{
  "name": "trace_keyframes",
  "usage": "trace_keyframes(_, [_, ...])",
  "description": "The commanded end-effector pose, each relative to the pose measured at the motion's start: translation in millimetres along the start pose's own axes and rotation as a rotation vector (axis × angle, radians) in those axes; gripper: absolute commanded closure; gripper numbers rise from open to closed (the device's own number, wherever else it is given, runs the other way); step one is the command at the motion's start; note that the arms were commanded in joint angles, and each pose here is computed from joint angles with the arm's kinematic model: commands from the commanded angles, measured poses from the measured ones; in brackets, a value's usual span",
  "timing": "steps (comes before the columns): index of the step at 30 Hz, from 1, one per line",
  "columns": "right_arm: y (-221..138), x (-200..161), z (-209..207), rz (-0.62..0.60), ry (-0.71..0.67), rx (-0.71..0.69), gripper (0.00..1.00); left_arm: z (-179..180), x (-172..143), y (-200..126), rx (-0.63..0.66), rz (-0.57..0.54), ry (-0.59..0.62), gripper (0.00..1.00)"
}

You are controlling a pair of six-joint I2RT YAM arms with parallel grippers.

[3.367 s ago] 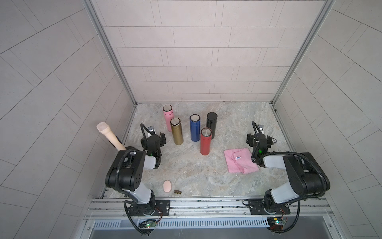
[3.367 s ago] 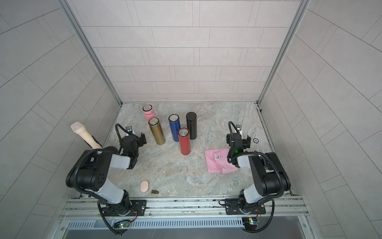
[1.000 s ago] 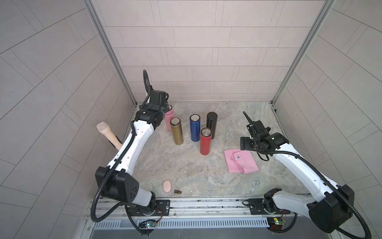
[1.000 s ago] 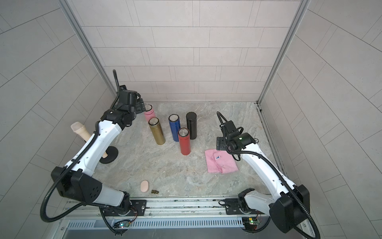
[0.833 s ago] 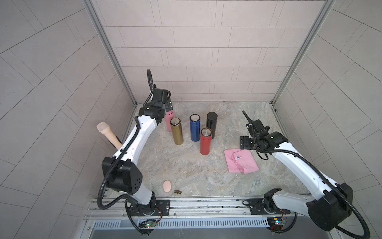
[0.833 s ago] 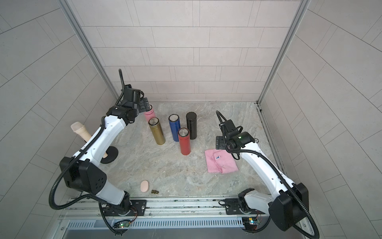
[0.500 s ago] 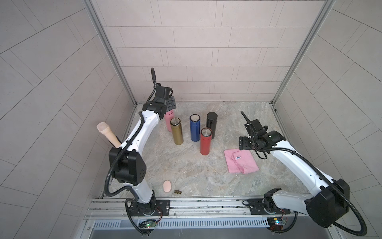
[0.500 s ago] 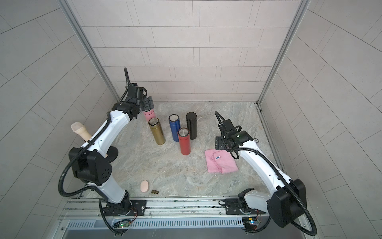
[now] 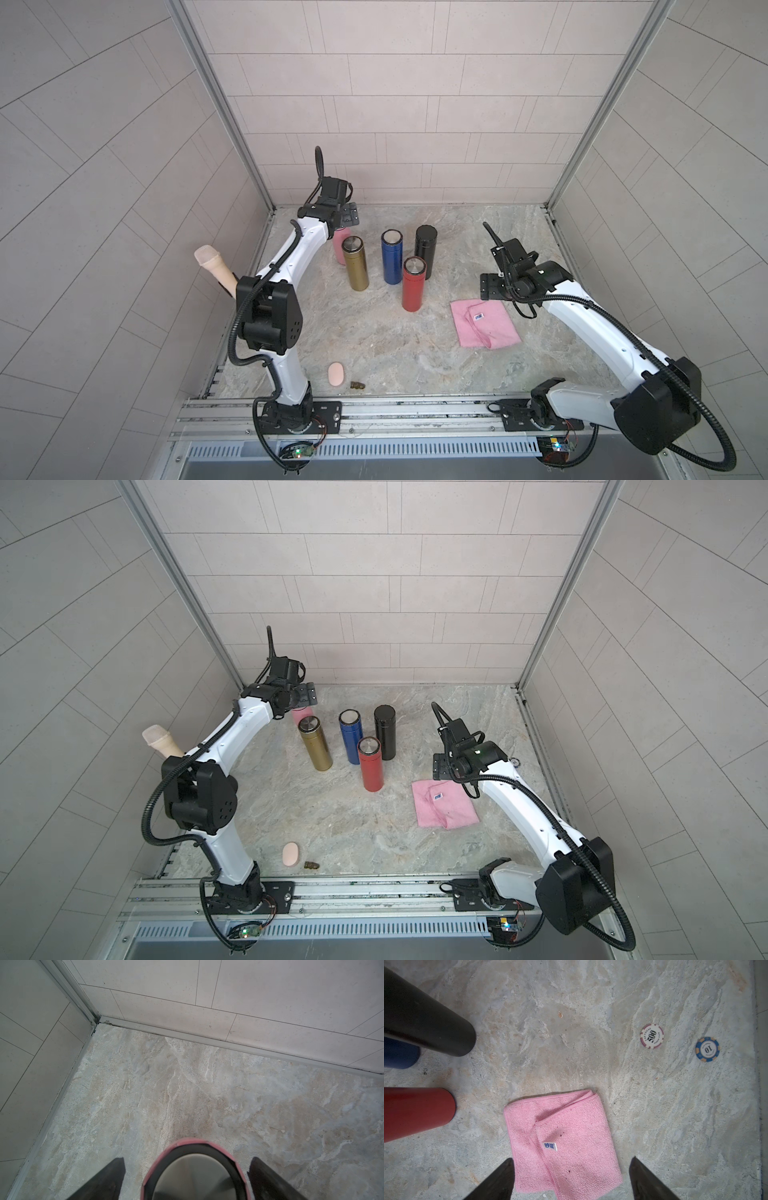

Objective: Wipe the surface of the thermos
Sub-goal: Pick up the thermos from the center of the board.

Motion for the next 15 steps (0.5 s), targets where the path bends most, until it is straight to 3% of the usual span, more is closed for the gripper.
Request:
trace_keyframes(1, [-2, 2, 1, -0.004, -0.005, -0.016, 0.13, 3, 1, 1, 0.017, 0.008, -0.007, 0.05])
trace_keyframes(15, [0, 2, -2, 0.002, -0.004, -0.046, 0.14, -1, -8, 27, 0.018, 0.042, -0.029, 0.14])
Point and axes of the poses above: each gripper's point midway between its finger pads, its own y axis out along the fingers, its own z axis along the line the jaws close on, x = y × z, the point moved 9 cm from there along -y, back along the fingers, and after that the axes turned 13 degrees about y, right-handed, at the moved point
